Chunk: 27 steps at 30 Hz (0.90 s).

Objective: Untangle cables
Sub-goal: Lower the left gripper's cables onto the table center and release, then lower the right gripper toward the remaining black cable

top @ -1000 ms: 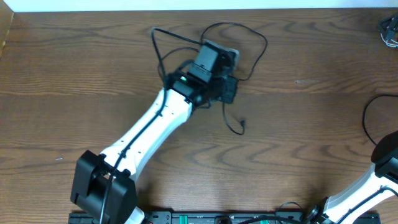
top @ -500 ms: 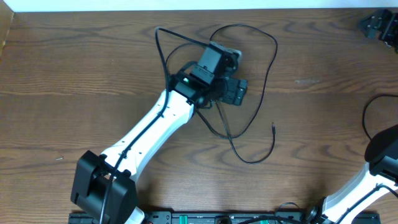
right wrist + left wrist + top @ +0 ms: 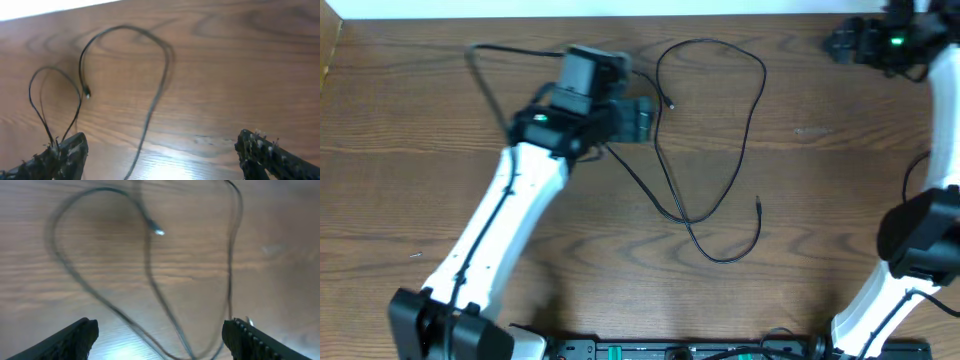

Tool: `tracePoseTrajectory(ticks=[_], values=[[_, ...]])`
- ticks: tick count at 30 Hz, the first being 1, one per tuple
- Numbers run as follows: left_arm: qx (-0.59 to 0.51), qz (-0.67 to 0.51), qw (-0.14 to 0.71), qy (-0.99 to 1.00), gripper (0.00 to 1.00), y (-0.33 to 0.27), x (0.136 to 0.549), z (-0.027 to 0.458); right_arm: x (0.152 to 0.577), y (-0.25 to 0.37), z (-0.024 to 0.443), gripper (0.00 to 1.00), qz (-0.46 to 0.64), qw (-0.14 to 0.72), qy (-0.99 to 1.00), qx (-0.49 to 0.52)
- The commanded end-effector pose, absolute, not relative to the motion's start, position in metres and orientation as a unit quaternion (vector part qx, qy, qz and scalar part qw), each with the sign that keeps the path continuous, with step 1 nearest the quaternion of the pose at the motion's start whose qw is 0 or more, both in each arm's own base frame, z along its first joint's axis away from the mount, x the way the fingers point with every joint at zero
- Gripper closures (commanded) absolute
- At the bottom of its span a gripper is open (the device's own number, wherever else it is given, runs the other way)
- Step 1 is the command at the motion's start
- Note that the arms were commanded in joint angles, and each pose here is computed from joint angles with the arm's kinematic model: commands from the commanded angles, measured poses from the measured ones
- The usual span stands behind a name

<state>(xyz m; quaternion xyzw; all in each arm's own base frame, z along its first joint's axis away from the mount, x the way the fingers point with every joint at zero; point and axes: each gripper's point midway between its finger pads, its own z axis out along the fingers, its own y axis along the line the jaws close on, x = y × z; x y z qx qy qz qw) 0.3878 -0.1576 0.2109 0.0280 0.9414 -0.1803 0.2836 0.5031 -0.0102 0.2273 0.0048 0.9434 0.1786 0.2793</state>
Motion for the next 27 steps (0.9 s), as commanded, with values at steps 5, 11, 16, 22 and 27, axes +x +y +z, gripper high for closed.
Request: tracePoseTrajectory(ticks=[5,11,16,22,27], values=[[-0.070,-0.163,0.276,0.945,0.14,-0.100,0.398,0.210,0.512,0.050,0.212,0.12,0.141,0.267,0.952,-0.051],[-0.098,-0.155,0.281,0.942,0.15,-0.077,0.403,0.210,0.526,0.112,0.202,0.18,0.138,0.283,0.946,-0.082],[-0.108,-0.152,0.283,0.941,0.15,-0.068,0.404,0.210,0.547,0.155,0.210,0.21,0.141,0.336,0.925,-0.109],[-0.109,-0.150,0.281,0.942,0.14,-0.067,0.404,0.209,0.571,0.185,0.199,0.22,0.115,0.379,0.910,-0.123],[-0.110,-0.148,0.272,0.944,0.15,-0.067,0.400,0.206,0.587,0.212,0.153,0.28,0.127,0.371,0.911,-0.129]])
